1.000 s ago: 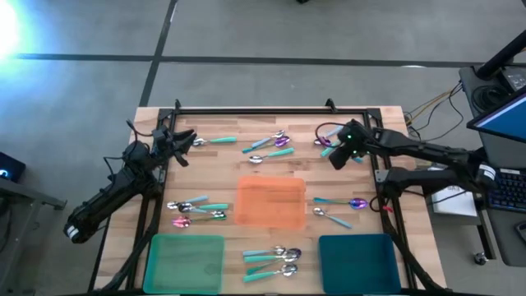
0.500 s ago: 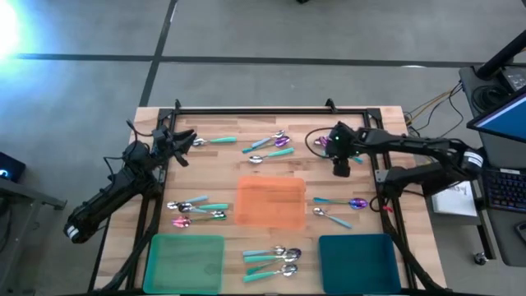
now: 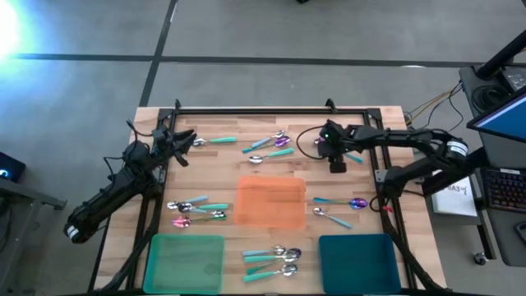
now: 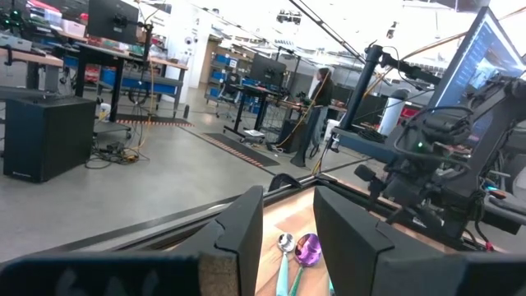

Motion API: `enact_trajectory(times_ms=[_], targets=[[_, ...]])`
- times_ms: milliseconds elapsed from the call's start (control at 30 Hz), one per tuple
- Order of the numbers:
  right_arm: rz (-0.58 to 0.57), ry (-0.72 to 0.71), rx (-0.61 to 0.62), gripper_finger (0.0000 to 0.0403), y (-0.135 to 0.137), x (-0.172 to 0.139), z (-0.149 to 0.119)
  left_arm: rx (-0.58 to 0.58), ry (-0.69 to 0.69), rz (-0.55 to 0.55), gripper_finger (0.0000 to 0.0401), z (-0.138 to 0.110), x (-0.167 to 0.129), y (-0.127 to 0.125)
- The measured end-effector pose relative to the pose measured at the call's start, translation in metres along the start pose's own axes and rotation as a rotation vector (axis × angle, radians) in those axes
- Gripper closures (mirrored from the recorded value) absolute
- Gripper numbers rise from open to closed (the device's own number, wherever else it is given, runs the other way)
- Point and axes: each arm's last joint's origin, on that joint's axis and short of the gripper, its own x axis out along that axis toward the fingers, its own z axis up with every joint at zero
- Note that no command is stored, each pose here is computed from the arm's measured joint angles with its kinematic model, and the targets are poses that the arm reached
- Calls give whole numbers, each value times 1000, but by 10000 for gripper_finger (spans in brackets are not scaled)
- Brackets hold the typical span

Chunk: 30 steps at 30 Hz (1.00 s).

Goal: Sort silverware by color (type)
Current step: Put the green spoon into the blue bin

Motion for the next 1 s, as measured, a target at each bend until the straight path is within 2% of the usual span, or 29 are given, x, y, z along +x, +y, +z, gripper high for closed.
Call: enact_trajectory(times_ms=[300, 500, 633, 833, 1000], targets=[[60, 92, 16, 239, 2, 27, 2, 0, 0, 0, 306, 0, 0, 0], [83, 133, 105, 244, 4, 35, -1, 0, 0, 0, 306, 0, 0, 0], [89, 135, 131, 277, 5, 35, -1, 0, 0, 0, 306, 0, 0, 0], [91, 123, 135, 362, 5, 33, -1, 0, 0, -1, 306, 0, 0, 0], [53, 87, 163, 365, 3, 22, 0, 0, 0, 0, 306, 0, 0, 0]])
